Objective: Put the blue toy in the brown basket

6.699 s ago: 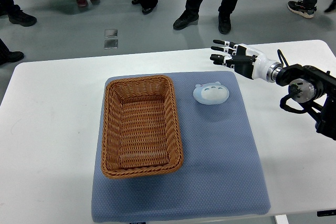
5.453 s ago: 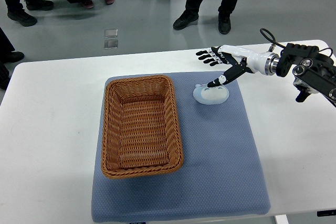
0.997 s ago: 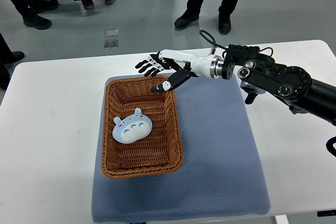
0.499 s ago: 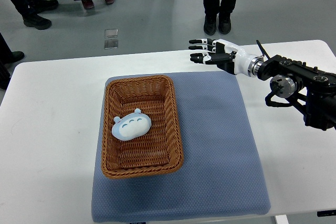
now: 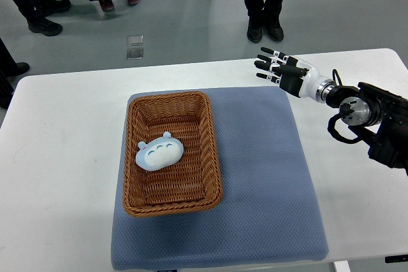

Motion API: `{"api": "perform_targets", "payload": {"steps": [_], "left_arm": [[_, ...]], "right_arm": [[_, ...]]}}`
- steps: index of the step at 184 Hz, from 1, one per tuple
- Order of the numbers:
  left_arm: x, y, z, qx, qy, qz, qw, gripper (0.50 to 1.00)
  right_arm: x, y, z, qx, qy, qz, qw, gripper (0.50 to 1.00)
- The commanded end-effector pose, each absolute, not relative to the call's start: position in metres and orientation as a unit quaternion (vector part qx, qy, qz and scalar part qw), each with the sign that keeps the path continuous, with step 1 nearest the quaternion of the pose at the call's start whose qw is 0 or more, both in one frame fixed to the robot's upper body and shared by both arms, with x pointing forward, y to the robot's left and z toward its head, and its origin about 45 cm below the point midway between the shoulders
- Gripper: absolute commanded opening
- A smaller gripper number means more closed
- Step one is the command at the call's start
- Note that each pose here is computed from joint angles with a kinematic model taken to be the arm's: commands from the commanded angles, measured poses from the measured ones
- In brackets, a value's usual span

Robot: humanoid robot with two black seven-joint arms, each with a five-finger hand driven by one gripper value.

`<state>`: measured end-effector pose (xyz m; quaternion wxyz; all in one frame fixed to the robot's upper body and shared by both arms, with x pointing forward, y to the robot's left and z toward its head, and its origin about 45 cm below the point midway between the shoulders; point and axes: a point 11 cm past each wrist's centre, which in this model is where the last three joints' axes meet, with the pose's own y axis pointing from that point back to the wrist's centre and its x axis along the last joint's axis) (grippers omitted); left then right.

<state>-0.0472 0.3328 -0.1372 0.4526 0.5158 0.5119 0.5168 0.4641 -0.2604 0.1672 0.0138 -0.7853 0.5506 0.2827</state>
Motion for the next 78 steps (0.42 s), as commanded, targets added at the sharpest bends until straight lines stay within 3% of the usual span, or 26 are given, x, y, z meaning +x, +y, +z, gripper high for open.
{"api": "perform_targets", "payload": {"steps": [1,78], "left_arm": [[-0.0475,0.3327,-0.1372,0.516,0.512,0.517,0.452,1.0],[-0.0475,0.3327,-0.1372,0.516,0.512,0.517,0.452,1.0]], "right_arm": [[0.4634,-0.2648,0.1648,-0.775,0.558,0.295,0.028,0.911],[0.464,-0.2704,0.1649,-0.77,0.565,0.293,0.036,0.913]]}}
